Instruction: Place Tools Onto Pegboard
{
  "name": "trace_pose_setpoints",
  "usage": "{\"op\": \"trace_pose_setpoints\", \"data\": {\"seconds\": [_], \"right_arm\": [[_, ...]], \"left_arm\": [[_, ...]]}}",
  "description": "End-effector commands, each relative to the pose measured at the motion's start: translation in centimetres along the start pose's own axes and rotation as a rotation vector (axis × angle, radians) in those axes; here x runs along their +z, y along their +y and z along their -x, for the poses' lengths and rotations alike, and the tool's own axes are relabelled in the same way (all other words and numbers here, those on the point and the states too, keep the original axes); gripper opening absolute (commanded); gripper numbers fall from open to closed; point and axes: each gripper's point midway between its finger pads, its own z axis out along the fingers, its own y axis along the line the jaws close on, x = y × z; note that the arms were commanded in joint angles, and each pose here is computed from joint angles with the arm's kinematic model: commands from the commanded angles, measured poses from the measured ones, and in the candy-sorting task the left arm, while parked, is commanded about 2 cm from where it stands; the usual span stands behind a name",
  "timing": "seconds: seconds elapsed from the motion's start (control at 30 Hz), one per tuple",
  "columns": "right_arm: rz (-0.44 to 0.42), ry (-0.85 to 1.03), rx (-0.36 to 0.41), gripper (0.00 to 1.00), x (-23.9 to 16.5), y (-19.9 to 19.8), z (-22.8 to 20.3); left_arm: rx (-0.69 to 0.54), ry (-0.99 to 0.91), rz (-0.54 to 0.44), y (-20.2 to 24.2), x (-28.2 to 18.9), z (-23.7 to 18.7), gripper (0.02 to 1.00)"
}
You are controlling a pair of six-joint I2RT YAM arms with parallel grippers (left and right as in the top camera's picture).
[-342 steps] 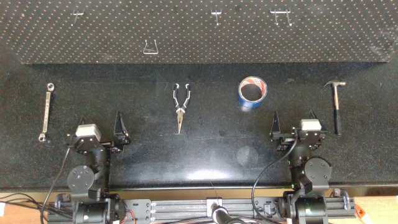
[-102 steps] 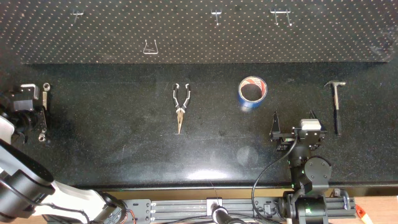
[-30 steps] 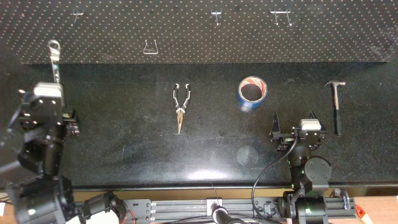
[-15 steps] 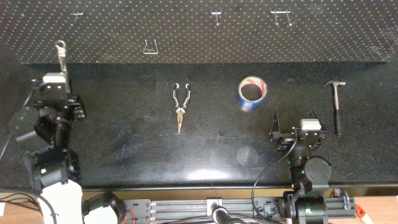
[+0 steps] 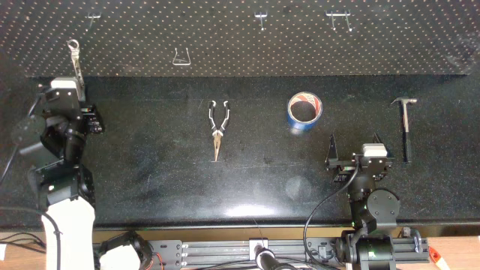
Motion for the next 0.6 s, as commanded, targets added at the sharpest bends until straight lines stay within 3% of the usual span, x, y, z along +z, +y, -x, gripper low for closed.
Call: {"op": "trace_pose_setpoints", "data": {"seconds": [0.03, 0.6], "right_arm": [[0.005, 0.006, -0.014, 0.963, 0.0, 0.1, -0.2], [0.005, 0.006, -0.014, 0.963, 0.0, 0.1, -0.2]], "left_arm": [[0.003, -0.048, -0.059, -0.9, 0.7, 2.5, 0.027], [0.003, -0.046, -0.062, -0.5, 1.6, 3.1, 0.027]]}}
